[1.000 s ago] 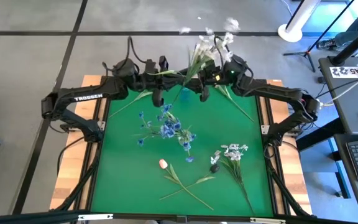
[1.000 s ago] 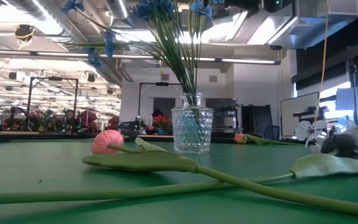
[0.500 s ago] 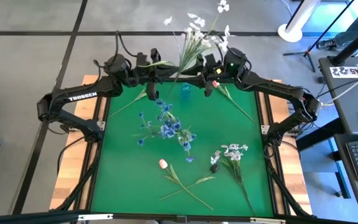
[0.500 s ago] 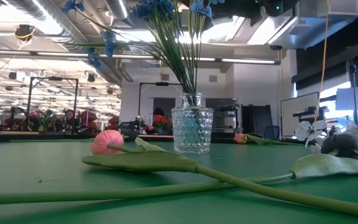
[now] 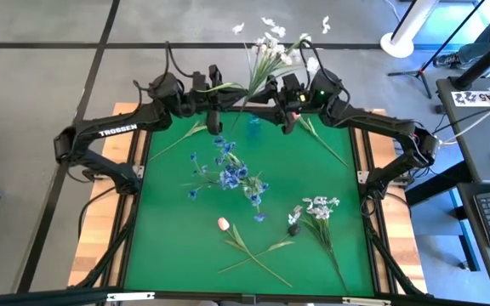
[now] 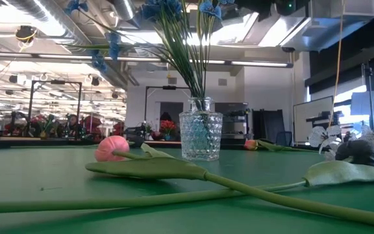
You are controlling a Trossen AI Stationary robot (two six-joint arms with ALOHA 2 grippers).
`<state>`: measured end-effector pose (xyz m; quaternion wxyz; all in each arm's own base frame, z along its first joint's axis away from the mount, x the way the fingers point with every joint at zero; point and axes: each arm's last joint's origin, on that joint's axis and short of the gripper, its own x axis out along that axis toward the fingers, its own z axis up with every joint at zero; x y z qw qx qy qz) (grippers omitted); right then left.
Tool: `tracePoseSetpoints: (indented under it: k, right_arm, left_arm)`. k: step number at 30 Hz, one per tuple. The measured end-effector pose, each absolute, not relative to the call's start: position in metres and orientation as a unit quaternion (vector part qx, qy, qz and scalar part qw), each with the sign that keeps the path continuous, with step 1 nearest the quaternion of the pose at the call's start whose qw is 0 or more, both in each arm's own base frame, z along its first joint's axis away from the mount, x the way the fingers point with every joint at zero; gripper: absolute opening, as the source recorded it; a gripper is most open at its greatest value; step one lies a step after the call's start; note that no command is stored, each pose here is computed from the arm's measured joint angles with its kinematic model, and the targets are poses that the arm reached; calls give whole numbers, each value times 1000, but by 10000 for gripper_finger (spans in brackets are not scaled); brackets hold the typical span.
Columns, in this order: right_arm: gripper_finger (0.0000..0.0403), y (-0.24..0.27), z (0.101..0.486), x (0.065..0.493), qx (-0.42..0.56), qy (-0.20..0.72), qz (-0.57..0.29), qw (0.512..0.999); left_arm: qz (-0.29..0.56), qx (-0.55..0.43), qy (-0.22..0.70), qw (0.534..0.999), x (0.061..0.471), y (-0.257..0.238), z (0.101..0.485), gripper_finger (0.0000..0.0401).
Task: Sort flowers into vase by color
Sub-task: Put the white flowers into the blue vase
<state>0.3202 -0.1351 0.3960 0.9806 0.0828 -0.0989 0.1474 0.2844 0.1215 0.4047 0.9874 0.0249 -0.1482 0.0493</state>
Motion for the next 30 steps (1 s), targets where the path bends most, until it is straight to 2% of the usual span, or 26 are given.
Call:
tracePoseSetpoints:
  k: [5, 8, 11, 16, 17, 24, 30]
  right_arm:
    - [215, -135, 396, 321, 86, -103, 130, 982]
    - [187, -137, 396, 321, 88, -105, 117, 984]
    - [142, -137, 395, 321, 91, -100, 113, 984]
    - [30, -137, 392, 322, 77, -88, 113, 987]
    - [18, -137, 392, 322, 73, -88, 115, 987]
    - [8, -137, 392, 317, 58, -70, 115, 989]
    - [7, -136, 401, 299, 27, -49, 92, 994]
  left_arm:
    - [45, 20, -138, 989, 293, 122, 397, 0]
    - [42, 18, -134, 990, 295, 121, 395, 0]
    - [38, 18, -135, 990, 296, 119, 395, 0]
    - [36, 16, -133, 990, 297, 118, 395, 0]
    - [36, 13, -133, 990, 297, 118, 395, 0]
    - [52, 8, -110, 993, 291, 116, 396, 5]
    - [71, 21, -94, 993, 272, 109, 407, 44]
